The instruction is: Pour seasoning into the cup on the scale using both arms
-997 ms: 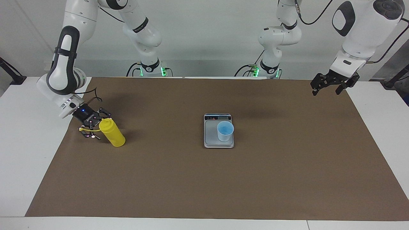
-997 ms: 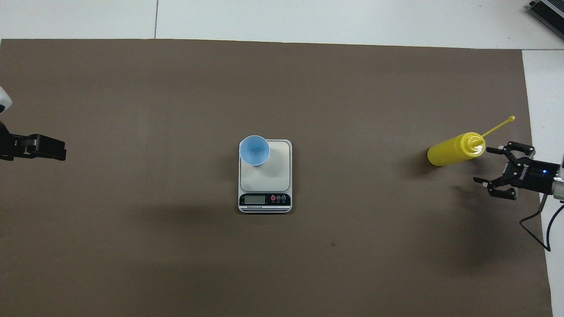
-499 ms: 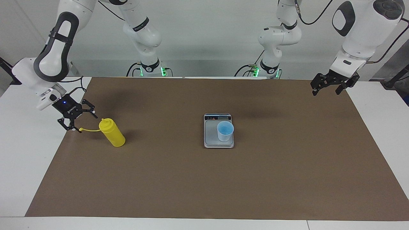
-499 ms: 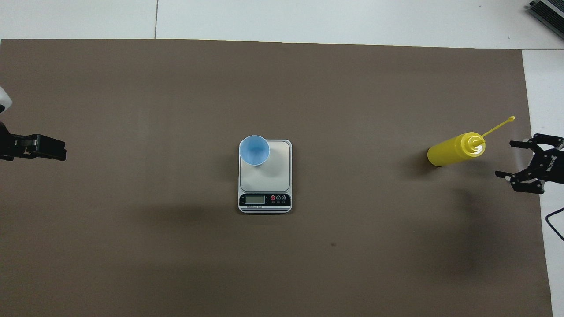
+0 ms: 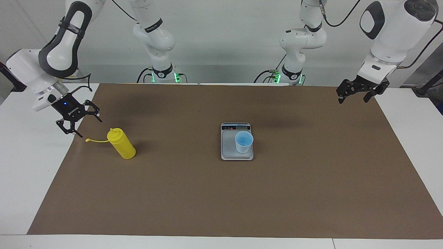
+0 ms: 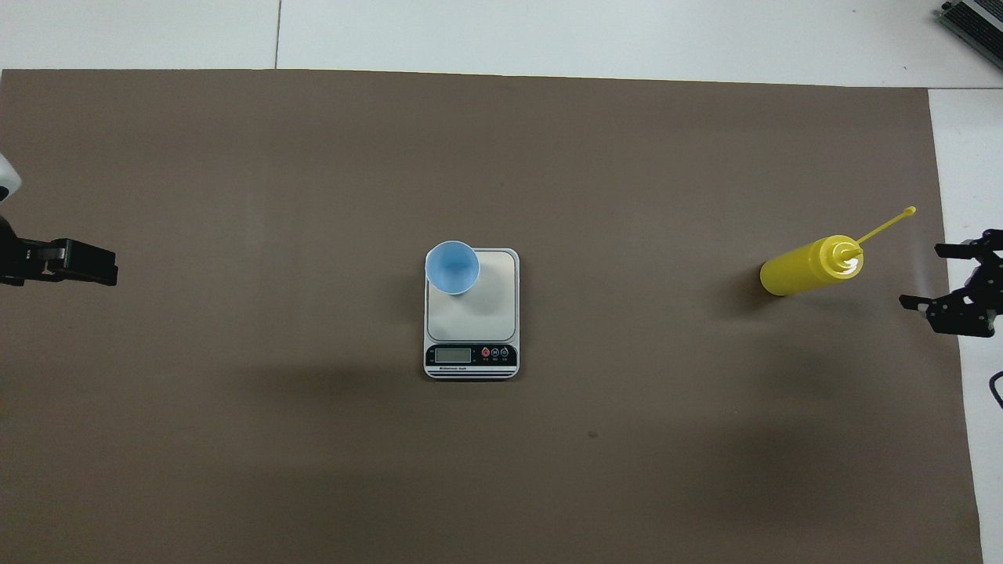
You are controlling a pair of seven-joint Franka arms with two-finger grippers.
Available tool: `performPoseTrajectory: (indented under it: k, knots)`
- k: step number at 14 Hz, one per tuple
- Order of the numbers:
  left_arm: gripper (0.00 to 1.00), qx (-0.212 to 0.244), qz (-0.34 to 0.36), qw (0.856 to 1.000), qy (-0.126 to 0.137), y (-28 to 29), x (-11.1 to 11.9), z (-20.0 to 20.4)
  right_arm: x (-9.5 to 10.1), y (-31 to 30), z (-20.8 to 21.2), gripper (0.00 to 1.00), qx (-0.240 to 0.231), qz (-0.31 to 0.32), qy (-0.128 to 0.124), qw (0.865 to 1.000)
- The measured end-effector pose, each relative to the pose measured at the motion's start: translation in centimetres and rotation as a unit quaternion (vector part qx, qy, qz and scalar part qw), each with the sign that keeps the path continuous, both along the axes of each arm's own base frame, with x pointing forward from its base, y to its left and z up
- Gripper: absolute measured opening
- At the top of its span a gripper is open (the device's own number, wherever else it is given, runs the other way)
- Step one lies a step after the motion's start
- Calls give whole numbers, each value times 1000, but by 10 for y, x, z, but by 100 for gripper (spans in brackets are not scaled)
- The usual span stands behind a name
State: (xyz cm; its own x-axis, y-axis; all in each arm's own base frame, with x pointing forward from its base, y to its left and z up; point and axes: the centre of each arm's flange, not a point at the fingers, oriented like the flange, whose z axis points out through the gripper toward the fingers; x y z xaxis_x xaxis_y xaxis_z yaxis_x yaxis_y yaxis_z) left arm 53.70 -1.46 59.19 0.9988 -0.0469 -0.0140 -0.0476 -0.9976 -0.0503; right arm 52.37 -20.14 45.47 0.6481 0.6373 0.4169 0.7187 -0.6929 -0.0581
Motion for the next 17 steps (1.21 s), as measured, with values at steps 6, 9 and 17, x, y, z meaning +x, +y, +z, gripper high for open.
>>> performPoseTrajectory:
  k: [6, 9, 17]
  knots:
    - [100, 0, 0, 1000, 0, 0, 0, 0, 2, 126, 83, 100, -23, -152, 98, 983]
    - [100, 0, 0, 1000, 0, 0, 0, 0, 7, 170, 117, 100, -42, -251, 128, 959]
    - [100, 0, 0, 1000, 0, 0, 0, 0, 26, 218, 160, 100, -97, -393, 121, 906]
